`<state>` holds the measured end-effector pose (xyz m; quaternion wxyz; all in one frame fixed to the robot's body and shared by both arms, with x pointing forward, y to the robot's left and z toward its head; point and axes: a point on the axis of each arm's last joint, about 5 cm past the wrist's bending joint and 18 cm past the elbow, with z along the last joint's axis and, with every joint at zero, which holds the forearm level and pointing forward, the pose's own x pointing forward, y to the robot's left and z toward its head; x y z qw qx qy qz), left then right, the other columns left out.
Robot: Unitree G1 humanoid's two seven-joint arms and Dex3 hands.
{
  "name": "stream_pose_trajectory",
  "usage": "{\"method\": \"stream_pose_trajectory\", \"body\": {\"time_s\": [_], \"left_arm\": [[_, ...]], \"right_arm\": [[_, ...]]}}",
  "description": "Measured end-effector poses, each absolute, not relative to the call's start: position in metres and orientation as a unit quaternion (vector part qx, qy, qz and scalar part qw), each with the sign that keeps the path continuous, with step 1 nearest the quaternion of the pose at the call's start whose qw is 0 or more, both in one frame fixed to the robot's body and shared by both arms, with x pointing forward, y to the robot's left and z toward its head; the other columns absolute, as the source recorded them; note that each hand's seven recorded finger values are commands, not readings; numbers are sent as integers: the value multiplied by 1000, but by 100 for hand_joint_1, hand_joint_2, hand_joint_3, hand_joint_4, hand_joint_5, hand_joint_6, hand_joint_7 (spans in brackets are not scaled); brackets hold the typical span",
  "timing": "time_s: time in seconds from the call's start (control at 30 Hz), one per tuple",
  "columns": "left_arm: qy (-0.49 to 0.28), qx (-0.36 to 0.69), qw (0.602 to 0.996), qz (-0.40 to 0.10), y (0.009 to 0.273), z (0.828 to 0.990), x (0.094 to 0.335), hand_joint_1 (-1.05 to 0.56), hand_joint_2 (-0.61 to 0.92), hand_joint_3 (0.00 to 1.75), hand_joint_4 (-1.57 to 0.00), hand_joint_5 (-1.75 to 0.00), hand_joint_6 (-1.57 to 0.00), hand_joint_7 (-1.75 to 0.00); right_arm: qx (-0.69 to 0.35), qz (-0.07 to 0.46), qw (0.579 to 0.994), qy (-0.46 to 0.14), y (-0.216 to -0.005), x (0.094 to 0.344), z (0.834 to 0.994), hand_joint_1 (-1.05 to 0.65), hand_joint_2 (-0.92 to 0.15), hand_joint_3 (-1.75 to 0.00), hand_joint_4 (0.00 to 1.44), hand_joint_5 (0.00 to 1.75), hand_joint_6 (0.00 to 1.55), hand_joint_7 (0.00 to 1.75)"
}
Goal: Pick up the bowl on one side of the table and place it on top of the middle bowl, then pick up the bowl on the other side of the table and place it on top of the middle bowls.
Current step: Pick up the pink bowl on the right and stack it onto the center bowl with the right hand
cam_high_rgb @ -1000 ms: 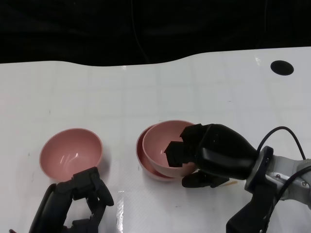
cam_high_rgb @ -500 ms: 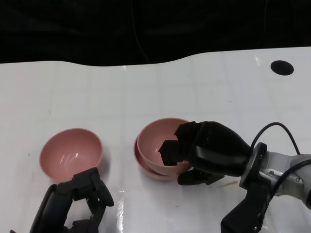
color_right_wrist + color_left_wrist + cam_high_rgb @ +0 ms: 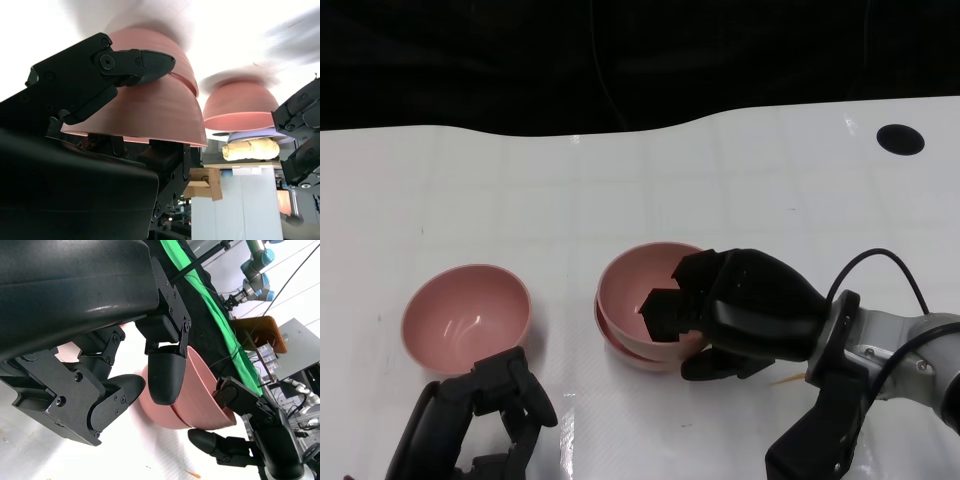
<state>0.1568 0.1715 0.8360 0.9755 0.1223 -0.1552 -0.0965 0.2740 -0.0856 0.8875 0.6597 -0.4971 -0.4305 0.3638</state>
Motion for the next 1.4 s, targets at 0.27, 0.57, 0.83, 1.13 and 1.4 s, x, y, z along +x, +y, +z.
{"method": "stream_pose_trajectory", "body": {"time_s": [0.27,0.57,0.83,1.13,1.4], "left_arm": [[-151,122,977,-93,171,836,157,-7,48,124,-81,-172,-75,-146],[-149,124,977,-92,170,836,157,-7,48,122,-82,-171,-77,-144],[-145,120,978,-92,168,834,157,-9,48,122,-82,-172,-77,-143],[-148,120,977,-94,167,834,158,-7,48,122,-82,-166,-77,-141],[-146,119,978,-94,167,834,158,-8,48,122,-82,-165,-73,-149]], "right_arm": [[-500,366,661,-423,-83,274,884,-15,-77,-42,79,175,50,175],[-501,358,659,-431,-83,275,880,-14,-79,-40,78,175,48,175],[-509,349,659,-430,-81,276,878,-24,-89,-22,70,175,50,159],[-516,373,666,-388,-81,277,881,-73,-92,-45,61,13,56,2],[-510,389,685,-345,-84,277,887,-92,-92,-63,25,0,24,0]]}}
